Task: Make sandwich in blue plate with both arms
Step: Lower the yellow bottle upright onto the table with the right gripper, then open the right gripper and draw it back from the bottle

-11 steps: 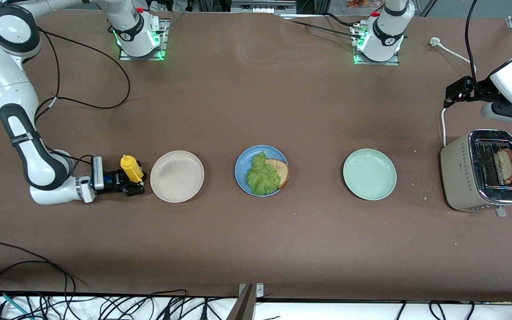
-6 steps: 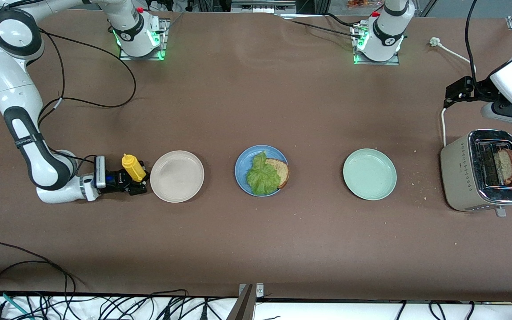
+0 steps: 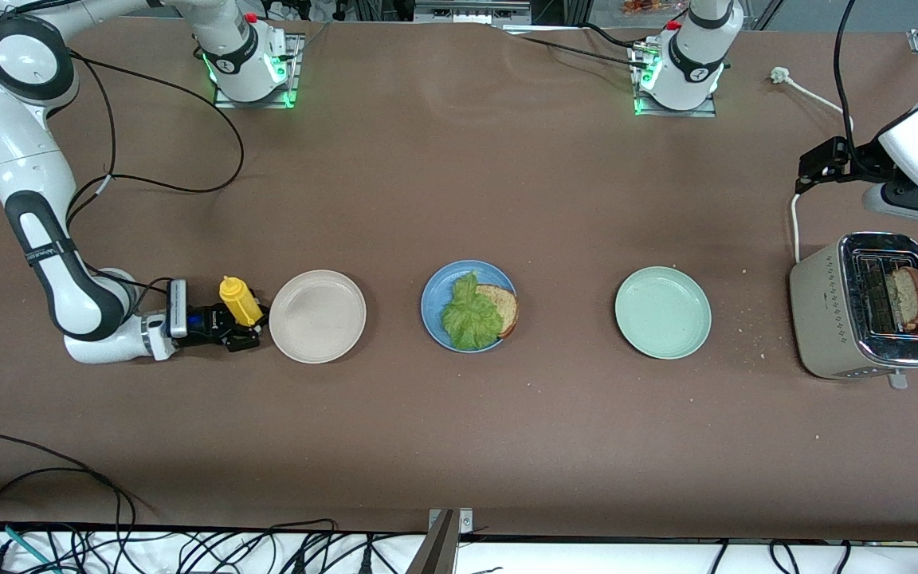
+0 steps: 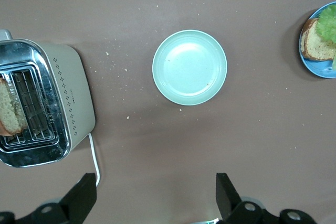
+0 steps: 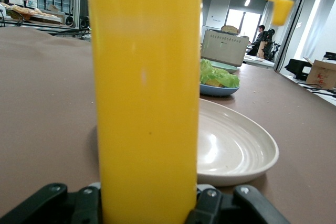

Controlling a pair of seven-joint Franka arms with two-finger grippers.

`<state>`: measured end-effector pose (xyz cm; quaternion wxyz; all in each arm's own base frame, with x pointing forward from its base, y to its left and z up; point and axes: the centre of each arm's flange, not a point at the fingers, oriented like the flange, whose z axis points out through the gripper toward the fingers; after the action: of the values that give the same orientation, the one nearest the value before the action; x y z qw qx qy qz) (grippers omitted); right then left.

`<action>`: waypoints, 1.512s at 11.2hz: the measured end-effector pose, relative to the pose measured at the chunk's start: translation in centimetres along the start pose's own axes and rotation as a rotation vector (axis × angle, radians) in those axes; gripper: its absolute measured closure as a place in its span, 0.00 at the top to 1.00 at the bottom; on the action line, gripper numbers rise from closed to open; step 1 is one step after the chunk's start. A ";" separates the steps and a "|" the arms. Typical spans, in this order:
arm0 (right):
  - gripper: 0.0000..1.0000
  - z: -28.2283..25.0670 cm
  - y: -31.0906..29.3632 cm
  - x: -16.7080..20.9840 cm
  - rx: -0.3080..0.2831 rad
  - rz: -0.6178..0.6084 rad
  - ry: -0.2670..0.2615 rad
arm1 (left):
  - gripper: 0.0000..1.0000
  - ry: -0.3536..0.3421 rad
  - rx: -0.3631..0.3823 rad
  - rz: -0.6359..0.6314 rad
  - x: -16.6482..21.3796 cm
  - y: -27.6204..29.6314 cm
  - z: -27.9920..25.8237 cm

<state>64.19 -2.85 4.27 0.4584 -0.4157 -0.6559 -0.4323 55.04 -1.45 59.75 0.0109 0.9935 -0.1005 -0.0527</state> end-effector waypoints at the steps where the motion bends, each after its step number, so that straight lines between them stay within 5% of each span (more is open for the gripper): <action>1: 0.37 -0.2 -0.1 0.0 -0.004 -0.002 0.000 | 1.00 0.000 0.000 0.000 0.0 0.0 0.0; 6: 1.00 -1.6 -0.3 -0.4 -0.038 -0.011 -0.004 | 1.00 0.000 0.000 0.000 0.0 0.0 0.0; 12: 1.00 -2.8 -0.7 -0.6 -0.054 0.017 -0.005 | 1.00 -0.001 0.000 0.000 0.0 0.0 0.0; 17: 1.00 -7.7 -2.5 -0.2 -0.025 0.054 -0.082 | 1.00 -0.003 -0.001 0.000 0.0 0.0 0.0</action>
<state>63.78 -10.85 5.19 0.4376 -0.4562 -0.6572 -0.4106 55.00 -1.45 59.73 0.0110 0.9934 -0.1005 -0.0542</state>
